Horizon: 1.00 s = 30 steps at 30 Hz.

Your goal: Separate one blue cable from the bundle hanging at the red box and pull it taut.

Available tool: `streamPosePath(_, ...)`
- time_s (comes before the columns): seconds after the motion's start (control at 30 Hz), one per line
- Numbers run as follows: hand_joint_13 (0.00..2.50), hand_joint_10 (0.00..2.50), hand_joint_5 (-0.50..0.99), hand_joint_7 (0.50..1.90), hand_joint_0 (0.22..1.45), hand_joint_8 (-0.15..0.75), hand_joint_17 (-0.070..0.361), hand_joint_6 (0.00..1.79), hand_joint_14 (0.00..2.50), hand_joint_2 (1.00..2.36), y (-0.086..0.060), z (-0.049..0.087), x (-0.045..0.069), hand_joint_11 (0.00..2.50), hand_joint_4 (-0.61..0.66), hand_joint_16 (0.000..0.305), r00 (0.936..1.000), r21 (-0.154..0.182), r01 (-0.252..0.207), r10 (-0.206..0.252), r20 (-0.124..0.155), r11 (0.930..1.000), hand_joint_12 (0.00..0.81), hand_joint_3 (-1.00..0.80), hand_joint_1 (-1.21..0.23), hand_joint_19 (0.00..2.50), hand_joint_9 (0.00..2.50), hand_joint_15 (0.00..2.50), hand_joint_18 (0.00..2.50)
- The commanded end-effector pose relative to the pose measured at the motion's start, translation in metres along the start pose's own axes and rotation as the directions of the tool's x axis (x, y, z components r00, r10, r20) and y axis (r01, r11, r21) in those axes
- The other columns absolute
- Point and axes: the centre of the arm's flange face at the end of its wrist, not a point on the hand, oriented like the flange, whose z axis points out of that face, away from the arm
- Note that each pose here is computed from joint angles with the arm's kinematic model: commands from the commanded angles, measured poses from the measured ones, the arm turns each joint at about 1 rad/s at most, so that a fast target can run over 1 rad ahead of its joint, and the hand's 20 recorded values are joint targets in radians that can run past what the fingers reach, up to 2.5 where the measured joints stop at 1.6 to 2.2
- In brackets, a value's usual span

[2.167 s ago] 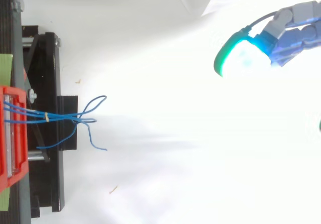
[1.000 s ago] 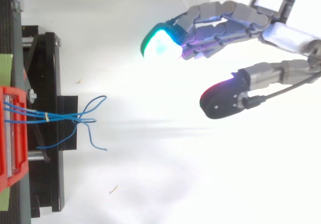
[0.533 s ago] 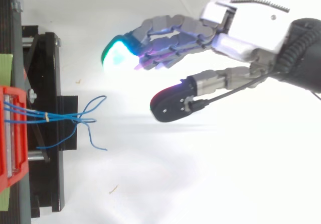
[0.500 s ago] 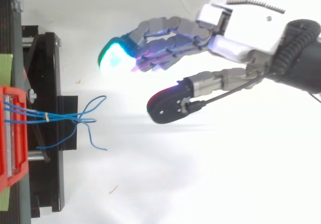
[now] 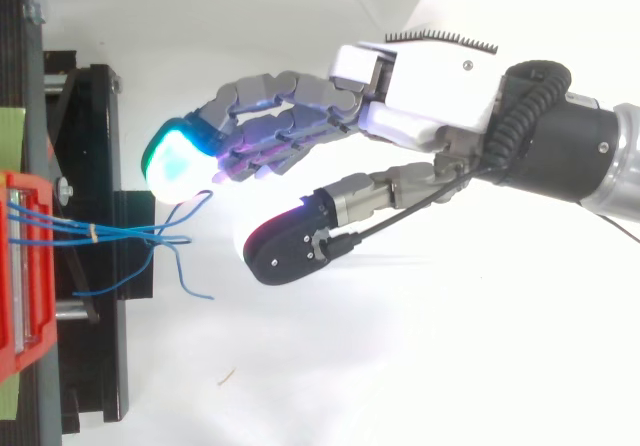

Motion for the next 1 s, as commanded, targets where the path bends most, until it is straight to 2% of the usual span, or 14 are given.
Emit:
streamPosePath(0.0,0.57,0.01,-0.20,0.77,0.51,0.240,0.106,0.50,0.01,1.00,0.001,0.001,0.002,0.33,0.19,0.047,0.9999,-0.013,-0.005,0.005,-0.016,0.9999,0.361,-0.49,-0.68,0.45,0.53,0.26,0.49)
streamPosePath(0.33,0.57,0.01,-0.20,0.77,0.51,0.235,0.106,0.50,0.01,1.00,0.001,0.004,0.000,0.34,0.20,0.047,0.9994,-0.025,-0.032,0.031,-0.016,0.9992,0.361,-0.49,-0.67,0.45,0.54,0.25,0.49)
streamPosePath(0.37,0.58,0.01,-0.20,0.78,0.51,0.236,0.106,0.50,0.01,1.00,-0.016,0.010,0.002,0.34,0.20,0.047,0.9993,-0.015,-0.034,0.034,-0.016,0.9993,0.361,-0.49,-0.67,0.45,0.54,0.26,0.49)
streamPosePath(0.43,0.58,0.01,-0.20,0.77,0.51,0.237,0.107,0.50,0.01,1.00,-0.015,0.013,0.001,0.34,0.20,0.047,0.9986,-0.024,-0.050,0.049,-0.021,0.9985,0.361,-0.48,-0.67,0.46,0.54,0.25,0.49)
streamPosePath(0.47,0.58,0.01,-0.20,0.77,0.51,0.237,0.107,0.50,0.01,1.00,-0.032,0.020,0.003,0.34,0.20,0.047,0.9972,-0.013,-0.065,0.064,-0.038,0.9978,0.362,-0.49,-0.67,0.46,0.54,0.25,0.49)
streamPosePath(0.5,0.58,0.01,-0.20,0.77,0.51,0.237,0.107,0.50,0.01,1.00,-0.030,0.023,0.004,0.34,0.20,0.047,0.9963,-0.018,-0.075,0.074,-0.044,0.9970,0.362,-0.49,-0.67,0.46,0.54,0.26,0.49)
streamPosePath(0.57,0.58,0.01,-0.20,0.78,0.51,0.240,0.107,0.50,0.01,1.00,-0.026,0.032,0.008,0.34,0.20,0.047,0.9928,-0.027,-0.094,0.091,-0.077,0.9953,0.361,-0.49,-0.67,0.46,0.54,0.26,0.49)
streamPosePath(0.83,0.58,0.01,-0.20,0.79,0.52,0.242,0.106,0.50,0.01,1.00,-0.012,0.038,0.011,0.34,0.20,0.047,0.9902,-0.058,-0.103,0.097,-0.101,0.9930,0.359,-0.48,-0.67,0.47,0.55,0.26,0.50)
streamPosePath(0.87,0.59,0.01,-0.20,0.79,0.52,0.242,0.106,0.50,0.01,1.00,-0.010,0.039,0.014,0.34,0.21,0.047,0.9881,-0.063,-0.105,0.097,-0.120,0.9925,0.359,-0.48,-0.67,0.46,0.55,0.26,0.50)
streamPosePath(0.97,0.59,0.01,-0.20,0.80,0.52,0.239,0.105,0.50,0.01,1.00,-0.008,0.040,0.017,0.34,0.21,0.047,0.9828,-0.074,-0.118,0.106,-0.151,0.9903,0.356,-0.47,-0.67,0.46,0.55,0.26,0.50)
